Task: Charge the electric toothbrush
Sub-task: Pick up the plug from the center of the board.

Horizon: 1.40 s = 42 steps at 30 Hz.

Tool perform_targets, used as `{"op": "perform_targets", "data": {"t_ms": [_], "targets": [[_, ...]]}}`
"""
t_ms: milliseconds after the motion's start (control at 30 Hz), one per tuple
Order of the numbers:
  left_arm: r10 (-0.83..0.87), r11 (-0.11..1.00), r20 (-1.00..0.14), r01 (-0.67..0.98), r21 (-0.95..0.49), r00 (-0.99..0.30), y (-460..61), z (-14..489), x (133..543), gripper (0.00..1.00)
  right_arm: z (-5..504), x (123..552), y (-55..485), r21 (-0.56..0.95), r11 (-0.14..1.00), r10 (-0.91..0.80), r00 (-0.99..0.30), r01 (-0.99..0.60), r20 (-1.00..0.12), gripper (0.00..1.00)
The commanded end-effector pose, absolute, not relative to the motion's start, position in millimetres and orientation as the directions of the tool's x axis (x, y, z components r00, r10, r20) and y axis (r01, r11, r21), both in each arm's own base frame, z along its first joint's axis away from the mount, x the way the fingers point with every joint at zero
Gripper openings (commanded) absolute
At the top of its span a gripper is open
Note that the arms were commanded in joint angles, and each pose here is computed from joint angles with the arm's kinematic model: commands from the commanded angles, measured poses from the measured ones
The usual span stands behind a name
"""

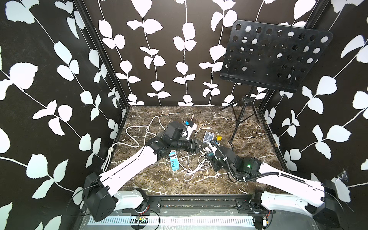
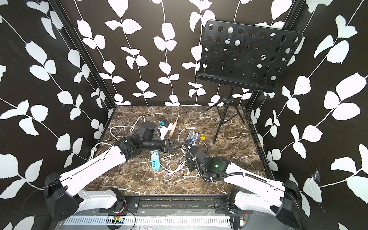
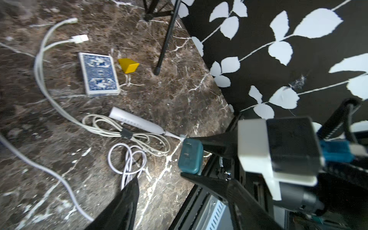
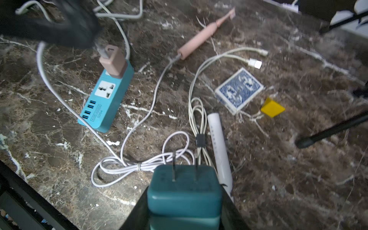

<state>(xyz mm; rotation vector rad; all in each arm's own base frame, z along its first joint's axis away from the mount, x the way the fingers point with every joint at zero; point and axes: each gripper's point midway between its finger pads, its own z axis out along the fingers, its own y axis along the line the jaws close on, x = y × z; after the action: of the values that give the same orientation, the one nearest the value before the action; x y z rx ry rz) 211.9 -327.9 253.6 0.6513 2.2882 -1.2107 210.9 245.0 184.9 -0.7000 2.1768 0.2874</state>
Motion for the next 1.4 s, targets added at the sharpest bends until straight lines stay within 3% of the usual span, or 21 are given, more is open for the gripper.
{"op": "perform_targets", "data": {"t_ms": [0, 533, 867, 1067, 1167, 1267, 1367], "targets": [[0.239, 0.401, -0.584, 0.626, -0.669, -0.776, -344.3, 260.2, 197.6, 0.71, 219.0, 222.5, 270.1, -0.101, 0.755, -0.398, -0.330, -0.648, -0.856, 0.32], [0.308, 0.317, -0.555, 0.634, -0.706, -0.772, -359.5, 241.1, 189.2, 0.55, 235.5, 227.9, 292.0, -0.112, 0.714, -0.373, -0.239, -0.691, -0.897, 0.33], [0.350, 0.330, -0.538, 0.638, -0.696, -0.767, -356.1, 234.1, 186.0, 0.26, 244.8, 238.4, 289.0, -0.139, 0.750, -0.365, -0.229, -0.647, -0.902, 0.37], [0.280, 0.359, -0.561, 0.627, -0.691, -0.779, -355.3, 246.7, 201.8, 0.09, 252.5, 235.9, 285.4, -0.109, 0.747, -0.340, -0.235, -0.656, -0.911, 0.54], [0.161, 0.376, -0.582, 0.595, -0.711, -0.797, -348.5, 262.9, 224.4, 0.07, 257.0, 229.4, 278.9, -0.068, 0.734, -0.317, -0.252, -0.676, -0.914, 0.66], [0.025, 0.387, -0.608, 0.568, -0.726, -0.794, -338.1, 286.1, 247.5, 0.06, 266.4, 215.7, 275.8, 0.033, 0.681, -0.270, -0.293, -0.731, -0.917, 0.71], [-0.113, 0.402, -0.630, 0.544, -0.736, -0.769, -320.1, 311.3, 273.4, 0.06, 278.3, 208.0, 274.9, 0.246, 0.623, -0.127, -0.406, -0.743, -0.905, 0.75]]}}
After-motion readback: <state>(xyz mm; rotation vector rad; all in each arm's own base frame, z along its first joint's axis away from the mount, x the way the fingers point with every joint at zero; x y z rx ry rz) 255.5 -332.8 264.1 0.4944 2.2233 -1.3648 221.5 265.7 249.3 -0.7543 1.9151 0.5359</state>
